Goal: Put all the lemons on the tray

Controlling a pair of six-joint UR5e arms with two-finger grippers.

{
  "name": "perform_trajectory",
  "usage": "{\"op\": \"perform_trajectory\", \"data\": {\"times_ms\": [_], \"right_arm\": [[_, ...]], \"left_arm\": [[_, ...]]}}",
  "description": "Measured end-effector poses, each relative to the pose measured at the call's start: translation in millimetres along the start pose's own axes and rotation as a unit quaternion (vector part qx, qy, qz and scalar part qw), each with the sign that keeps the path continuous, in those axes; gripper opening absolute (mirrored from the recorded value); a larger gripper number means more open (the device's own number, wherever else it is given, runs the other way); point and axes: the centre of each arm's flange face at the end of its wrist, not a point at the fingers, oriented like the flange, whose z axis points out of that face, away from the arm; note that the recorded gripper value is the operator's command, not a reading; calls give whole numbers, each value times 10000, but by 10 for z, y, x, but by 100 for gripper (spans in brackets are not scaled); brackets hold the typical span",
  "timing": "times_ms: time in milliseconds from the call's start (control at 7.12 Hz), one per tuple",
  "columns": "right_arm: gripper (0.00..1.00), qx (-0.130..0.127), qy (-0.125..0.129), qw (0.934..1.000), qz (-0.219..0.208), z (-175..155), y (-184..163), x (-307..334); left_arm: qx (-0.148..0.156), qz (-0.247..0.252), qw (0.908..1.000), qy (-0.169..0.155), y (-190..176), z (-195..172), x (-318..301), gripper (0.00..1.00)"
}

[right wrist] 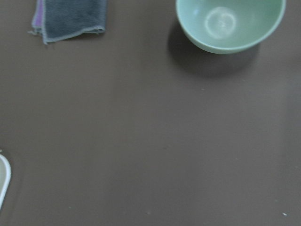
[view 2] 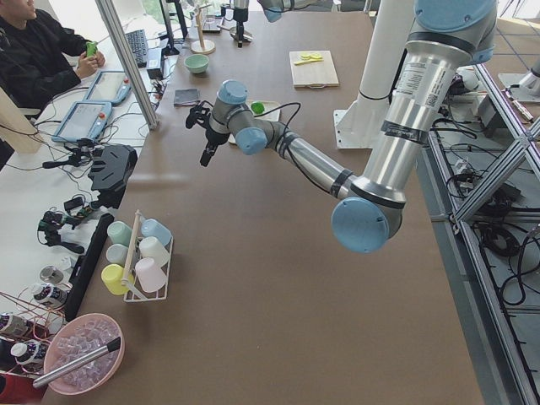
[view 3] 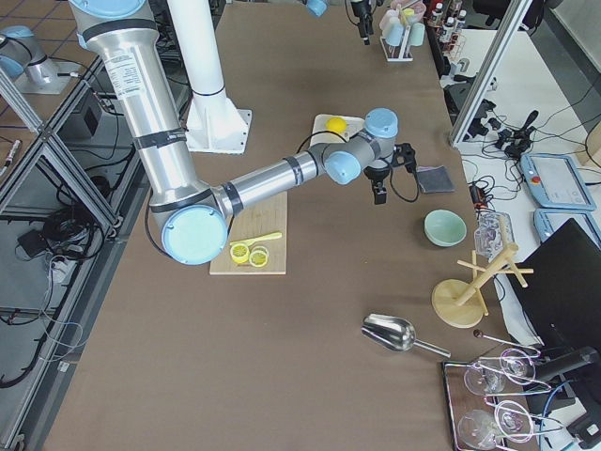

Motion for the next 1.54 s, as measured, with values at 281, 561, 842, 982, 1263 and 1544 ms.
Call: {"op": "perform_trajectory", "data": {"times_ms": [281,561,842,982,1263,1544], "right_arm": [[100,-164,390,9991,-24,-62,517,961],[100,-394,695,9964,-294,-316,934,1998],[100,-636,702,9954,-107,-673,1337,2807],[100,-742,670,9950,-76,-744,1482,3009],[100,-874,629,9942,-21,-739,1618,3173],[100,-927,612,9938,41,-727,1637,3202]], "left_arm": [[-277,282,9991,-173,309,-296,-1217,98],[-701,502,9952,-453,589,-650,-2385,98],[-950,84,9929,-710,743,-923,-3140,98],[-1062,-124,9914,-761,803,-977,-3283,98],[-1198,-348,9893,-751,996,-991,-3412,98],[-1256,-449,9891,-619,1146,-988,-3441,98]]}}
